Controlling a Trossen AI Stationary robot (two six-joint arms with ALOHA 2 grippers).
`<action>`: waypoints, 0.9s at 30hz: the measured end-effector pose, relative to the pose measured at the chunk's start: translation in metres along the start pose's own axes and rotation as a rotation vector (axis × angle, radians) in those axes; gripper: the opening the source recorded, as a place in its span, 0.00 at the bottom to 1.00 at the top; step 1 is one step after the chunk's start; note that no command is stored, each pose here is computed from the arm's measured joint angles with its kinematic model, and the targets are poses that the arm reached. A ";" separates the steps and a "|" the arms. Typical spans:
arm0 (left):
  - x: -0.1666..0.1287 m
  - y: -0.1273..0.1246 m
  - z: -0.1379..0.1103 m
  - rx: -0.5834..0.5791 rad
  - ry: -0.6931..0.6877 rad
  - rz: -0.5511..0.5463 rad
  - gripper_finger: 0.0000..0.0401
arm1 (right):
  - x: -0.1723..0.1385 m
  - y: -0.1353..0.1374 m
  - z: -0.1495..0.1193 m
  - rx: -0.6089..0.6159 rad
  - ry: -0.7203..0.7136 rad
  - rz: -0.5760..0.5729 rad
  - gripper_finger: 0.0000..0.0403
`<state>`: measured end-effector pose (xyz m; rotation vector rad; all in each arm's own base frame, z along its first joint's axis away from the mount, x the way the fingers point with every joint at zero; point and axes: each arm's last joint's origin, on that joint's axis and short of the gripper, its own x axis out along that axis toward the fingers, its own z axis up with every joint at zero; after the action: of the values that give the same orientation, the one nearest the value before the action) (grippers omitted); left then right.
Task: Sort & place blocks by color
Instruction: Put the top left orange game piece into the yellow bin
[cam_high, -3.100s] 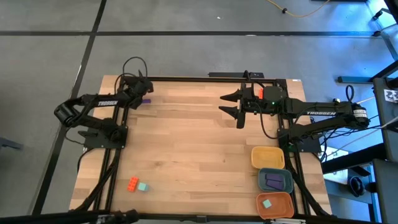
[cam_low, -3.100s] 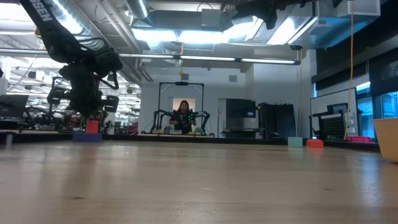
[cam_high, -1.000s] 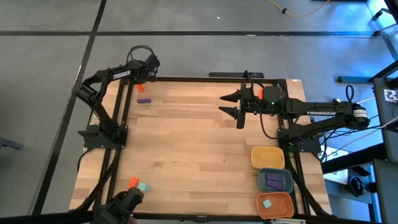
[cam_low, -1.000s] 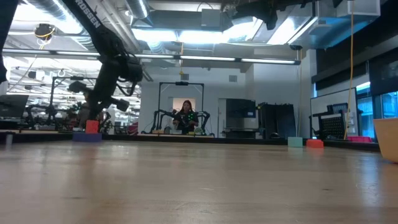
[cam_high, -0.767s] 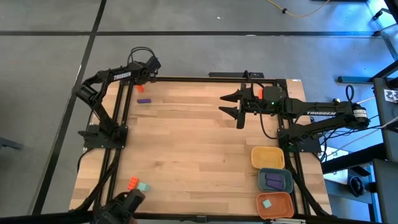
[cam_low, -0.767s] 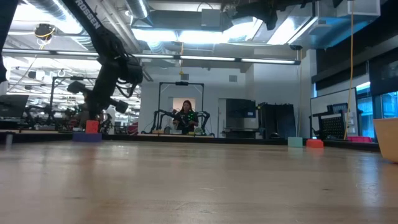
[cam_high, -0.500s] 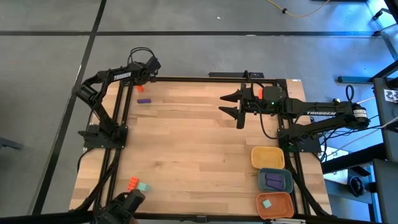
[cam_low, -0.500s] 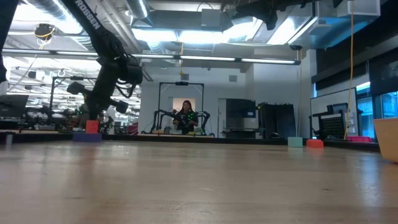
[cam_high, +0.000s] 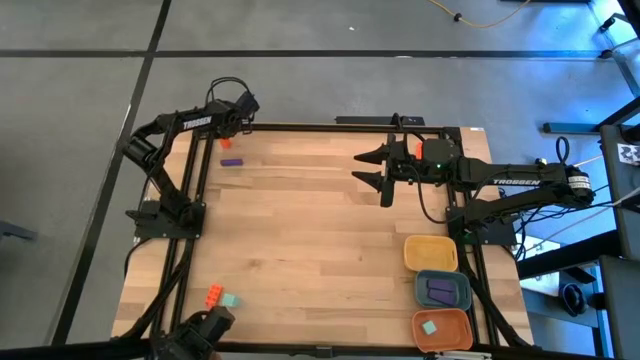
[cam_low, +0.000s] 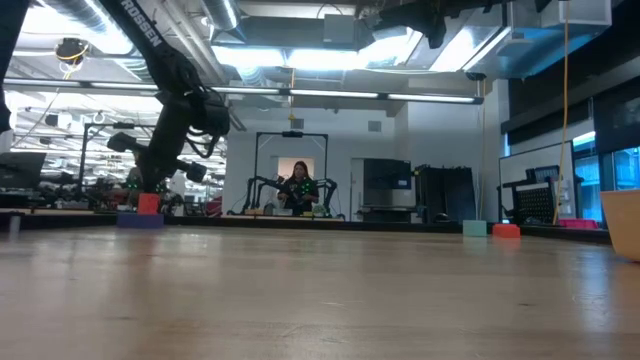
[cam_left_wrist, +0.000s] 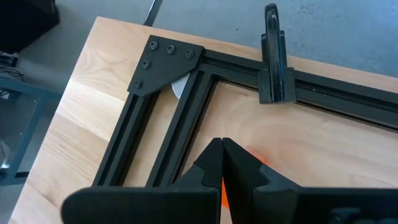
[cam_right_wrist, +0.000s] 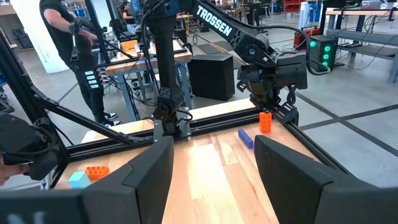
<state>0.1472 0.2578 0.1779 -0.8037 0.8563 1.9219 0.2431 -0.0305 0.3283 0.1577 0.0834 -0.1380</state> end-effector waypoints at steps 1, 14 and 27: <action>0.000 0.000 0.000 0.001 0.001 -0.003 0.00 | 0.000 0.000 0.000 0.000 0.000 0.000 0.56; -0.010 -0.009 -0.010 0.039 -0.008 -0.036 0.00 | 0.000 0.000 0.000 0.000 0.000 0.000 0.56; -0.022 -0.019 -0.023 0.018 -0.008 -0.086 0.00 | 0.000 0.000 0.000 0.000 -0.001 0.000 0.56</action>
<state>0.1782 0.2375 0.1779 -0.8088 0.8202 1.8383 0.2431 -0.0305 0.3284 0.1578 0.0821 -0.1379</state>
